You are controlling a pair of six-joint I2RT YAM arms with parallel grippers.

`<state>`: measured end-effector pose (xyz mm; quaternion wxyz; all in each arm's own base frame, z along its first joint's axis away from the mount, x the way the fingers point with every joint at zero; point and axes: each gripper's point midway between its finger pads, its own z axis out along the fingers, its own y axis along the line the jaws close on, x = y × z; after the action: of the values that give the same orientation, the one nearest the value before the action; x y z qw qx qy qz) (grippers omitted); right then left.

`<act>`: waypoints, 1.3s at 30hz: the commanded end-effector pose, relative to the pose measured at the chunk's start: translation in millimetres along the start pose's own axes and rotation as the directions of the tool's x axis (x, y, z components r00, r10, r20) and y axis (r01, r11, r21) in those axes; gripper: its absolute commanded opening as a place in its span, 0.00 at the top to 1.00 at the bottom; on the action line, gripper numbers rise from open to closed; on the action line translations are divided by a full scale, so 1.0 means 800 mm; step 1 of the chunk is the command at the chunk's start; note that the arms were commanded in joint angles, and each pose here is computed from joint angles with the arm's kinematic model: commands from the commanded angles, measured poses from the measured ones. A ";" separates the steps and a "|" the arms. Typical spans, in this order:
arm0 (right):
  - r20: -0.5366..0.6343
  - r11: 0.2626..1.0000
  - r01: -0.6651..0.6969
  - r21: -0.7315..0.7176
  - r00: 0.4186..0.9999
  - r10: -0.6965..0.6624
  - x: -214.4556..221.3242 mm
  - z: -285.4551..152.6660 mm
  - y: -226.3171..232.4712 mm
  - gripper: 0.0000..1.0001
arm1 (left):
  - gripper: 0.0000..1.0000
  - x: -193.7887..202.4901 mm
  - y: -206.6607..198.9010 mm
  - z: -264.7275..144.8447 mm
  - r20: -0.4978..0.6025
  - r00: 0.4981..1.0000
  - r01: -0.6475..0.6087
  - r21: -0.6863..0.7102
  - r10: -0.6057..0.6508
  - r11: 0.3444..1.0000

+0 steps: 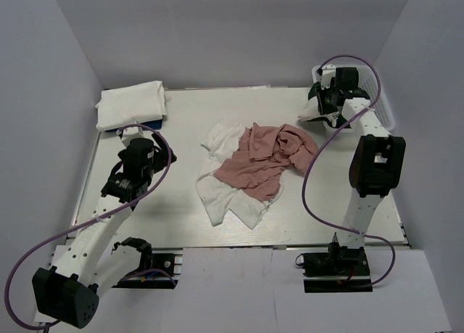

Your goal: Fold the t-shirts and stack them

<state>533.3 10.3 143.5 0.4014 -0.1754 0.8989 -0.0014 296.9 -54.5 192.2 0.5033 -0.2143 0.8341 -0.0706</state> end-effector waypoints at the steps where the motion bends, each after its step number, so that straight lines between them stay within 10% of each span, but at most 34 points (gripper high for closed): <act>1: 0.030 0.998 -0.036 0.047 0.999 0.035 -0.015 -0.008 -0.013 0.70 | 0.01 -0.007 -0.002 -0.004 0.013 1.000 0.010 -0.003 -0.010 1.000; 5: 0.074 0.996 -0.056 0.064 0.996 0.051 -0.032 -0.018 -0.019 1.00 | 0.01 -0.009 -0.002 -0.006 0.020 1.000 0.013 0.002 -0.013 1.000; 10: 0.073 0.995 -0.066 0.081 0.996 0.060 -0.029 -0.015 -0.022 1.00 | 0.01 -0.004 0.001 -0.004 0.012 1.000 0.009 -0.004 -0.009 1.000; 11: 0.070 0.995 -0.063 0.081 0.996 0.057 -0.027 -0.014 -0.022 0.96 | 0.01 -0.004 0.001 -0.004 0.012 1.000 0.009 -0.004 -0.009 1.000; 12: 0.064 0.994 -0.070 0.087 0.996 0.065 -0.024 -0.013 -0.022 0.36 | 0.01 -0.002 0.001 -0.002 0.005 1.000 0.006 -0.009 -0.006 1.000; 13: 0.060 0.994 -0.071 0.088 0.996 0.066 -0.021 -0.012 -0.021 0.16 | 0.01 -0.002 0.001 -0.002 0.005 1.000 0.006 -0.009 -0.005 1.000; 18: 0.065 0.989 -0.078 0.128 0.995 0.070 -0.017 -0.008 -0.029 0.13 | 0.01 -0.002 0.001 -0.002 0.005 1.000 0.006 -0.009 -0.005 1.000; 27: 0.055 0.989 -0.109 0.104 0.993 0.103 -0.006 0.008 -0.022 0.72 | 0.01 -0.001 0.000 0.001 -0.002 1.000 0.002 -0.014 -0.002 1.000; 39: 0.242 0.926 -0.257 0.278 0.951 0.192 -0.063 -0.051 -0.071 1.00 | 0.01 0.004 -0.004 0.006 -0.021 1.000 -0.002 -0.004 0.002 1.000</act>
<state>544.1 -5.6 154.0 0.4382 -0.0799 0.8949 -0.0262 298.5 -55.4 183.1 0.4908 -0.2138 0.8422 -0.0639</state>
